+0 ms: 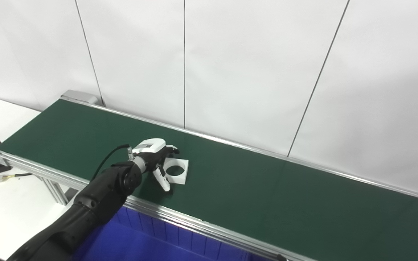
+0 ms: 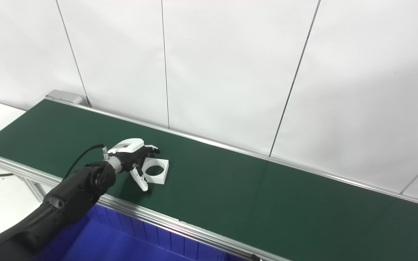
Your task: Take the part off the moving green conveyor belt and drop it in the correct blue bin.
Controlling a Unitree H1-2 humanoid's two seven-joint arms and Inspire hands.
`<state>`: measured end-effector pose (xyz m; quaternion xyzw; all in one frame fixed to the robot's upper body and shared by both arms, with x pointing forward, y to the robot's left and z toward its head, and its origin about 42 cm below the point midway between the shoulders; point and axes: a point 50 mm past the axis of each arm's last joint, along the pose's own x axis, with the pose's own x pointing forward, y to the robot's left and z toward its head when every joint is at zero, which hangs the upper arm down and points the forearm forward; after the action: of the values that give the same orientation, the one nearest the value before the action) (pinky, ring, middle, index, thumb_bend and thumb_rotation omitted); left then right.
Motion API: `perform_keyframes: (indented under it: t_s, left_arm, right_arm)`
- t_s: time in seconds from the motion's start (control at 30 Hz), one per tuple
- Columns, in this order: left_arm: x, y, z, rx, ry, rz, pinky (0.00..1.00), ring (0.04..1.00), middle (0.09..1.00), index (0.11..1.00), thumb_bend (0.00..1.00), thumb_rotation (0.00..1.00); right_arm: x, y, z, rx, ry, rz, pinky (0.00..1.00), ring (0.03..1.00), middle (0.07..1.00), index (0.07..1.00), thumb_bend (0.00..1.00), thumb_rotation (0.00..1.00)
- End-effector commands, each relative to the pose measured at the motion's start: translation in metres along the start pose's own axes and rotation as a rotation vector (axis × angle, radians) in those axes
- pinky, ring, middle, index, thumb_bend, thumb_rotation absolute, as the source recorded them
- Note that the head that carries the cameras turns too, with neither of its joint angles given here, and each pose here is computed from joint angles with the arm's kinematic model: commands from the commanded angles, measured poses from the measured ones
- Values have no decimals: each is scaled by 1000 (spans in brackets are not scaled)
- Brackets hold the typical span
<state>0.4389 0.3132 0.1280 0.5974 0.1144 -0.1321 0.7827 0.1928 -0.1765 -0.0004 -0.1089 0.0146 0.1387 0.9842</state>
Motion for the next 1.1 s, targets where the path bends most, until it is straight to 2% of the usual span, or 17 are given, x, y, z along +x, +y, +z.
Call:
perform_keyframes:
  t_s: [0.0,0.07,0.1,0.17,0.2,0.23,0.27,0.3,0.37,0.53,0.7,0.93,1.07]
  left_arm:
    - [8,19,12,25,-41,53,858,889,901,862,961,118]
    - [9,15,15,24,-49,49,860,886,898,848,944,121]
    - [10,13,16,19,-55,53,856,870,872,812,918,108]
    - [10,11,17,14,-77,77,822,807,789,731,876,54]
    - [9,10,18,12,-92,94,792,750,717,654,842,17]
    - [9,9,18,11,-106,113,788,743,707,644,838,14]
    - [9,8,17,12,-115,130,769,714,676,570,683,29]
    - [9,8,17,13,-120,141,753,693,658,530,604,37]
    - [9,9,16,12,-128,155,705,645,634,491,528,40]
    - [8,13,14,7,-131,176,651,590,560,447,513,1]
    - [7,16,13,-1,-139,181,622,560,550,447,514,0]
    - [5,19,15,-1,-139,192,633,571,549,451,515,0]
    - [0,26,19,-5,-165,218,643,566,543,453,516,0]
  right_arm:
    - [4,-2,12,-7,-76,4,698,783,845,909,623,430]
    - [3,-2,12,-8,-76,3,696,784,846,907,624,428]
    - [3,-1,12,-8,-77,2,693,783,845,906,629,434]
    - [3,-1,12,-4,-77,2,696,784,844,907,632,438]
    - [3,-1,12,-2,-77,2,700,785,845,907,633,441]
    - [3,-1,12,2,-76,2,700,785,845,908,633,442]
    - [3,-1,12,4,-76,2,703,787,846,909,636,445]
    - [3,-1,12,5,-77,2,706,788,846,909,635,444]
    - [3,-2,12,3,-76,2,710,788,845,910,639,452]
    - [3,-2,12,2,-76,1,705,787,843,909,643,453]
    - [3,-2,12,-1,-77,3,701,787,844,908,634,450]
    - [3,-2,11,0,-75,4,704,787,844,907,638,450]
    - [3,-2,11,-3,-75,3,701,783,843,906,636,451]
